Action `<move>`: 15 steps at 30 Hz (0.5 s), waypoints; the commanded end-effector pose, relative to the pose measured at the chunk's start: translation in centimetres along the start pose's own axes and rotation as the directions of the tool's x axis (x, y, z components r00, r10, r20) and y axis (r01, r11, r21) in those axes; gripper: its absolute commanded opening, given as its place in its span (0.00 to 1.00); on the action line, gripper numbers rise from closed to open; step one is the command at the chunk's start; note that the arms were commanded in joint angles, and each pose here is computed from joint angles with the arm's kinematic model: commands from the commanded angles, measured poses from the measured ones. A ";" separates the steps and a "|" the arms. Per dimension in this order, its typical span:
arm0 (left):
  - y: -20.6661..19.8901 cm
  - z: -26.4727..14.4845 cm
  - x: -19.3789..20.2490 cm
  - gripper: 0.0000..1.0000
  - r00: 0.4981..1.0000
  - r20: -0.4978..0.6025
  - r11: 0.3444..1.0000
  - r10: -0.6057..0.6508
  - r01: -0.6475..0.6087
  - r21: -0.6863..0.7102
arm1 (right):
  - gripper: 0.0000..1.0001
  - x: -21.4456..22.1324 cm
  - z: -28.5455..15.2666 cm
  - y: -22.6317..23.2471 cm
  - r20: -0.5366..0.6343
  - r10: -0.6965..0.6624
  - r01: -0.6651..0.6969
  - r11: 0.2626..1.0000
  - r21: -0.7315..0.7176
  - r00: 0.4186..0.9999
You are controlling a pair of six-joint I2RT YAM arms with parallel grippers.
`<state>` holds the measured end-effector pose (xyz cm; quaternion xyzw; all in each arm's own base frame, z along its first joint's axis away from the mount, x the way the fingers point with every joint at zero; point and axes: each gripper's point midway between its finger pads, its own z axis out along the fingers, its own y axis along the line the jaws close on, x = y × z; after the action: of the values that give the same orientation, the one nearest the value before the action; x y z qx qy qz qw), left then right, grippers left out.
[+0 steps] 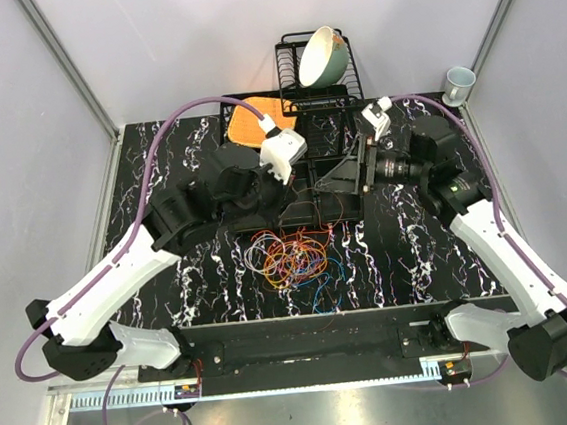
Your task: Untangle the cables
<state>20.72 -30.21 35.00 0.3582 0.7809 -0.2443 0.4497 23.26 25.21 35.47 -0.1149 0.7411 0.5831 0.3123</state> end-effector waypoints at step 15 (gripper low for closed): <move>1.6 -0.6 -1.8 0.41 0.991 0.127 0.994 -0.040 0.052 -0.092 | 0.00 -0.2 1.1 0.9 0.002 -0.035 0.035 0.999 0.032 0.999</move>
<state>21.18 -30.15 33.98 0.3474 0.7841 -0.2381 0.4558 22.82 26.65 33.65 -0.1171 0.7561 0.5778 0.2840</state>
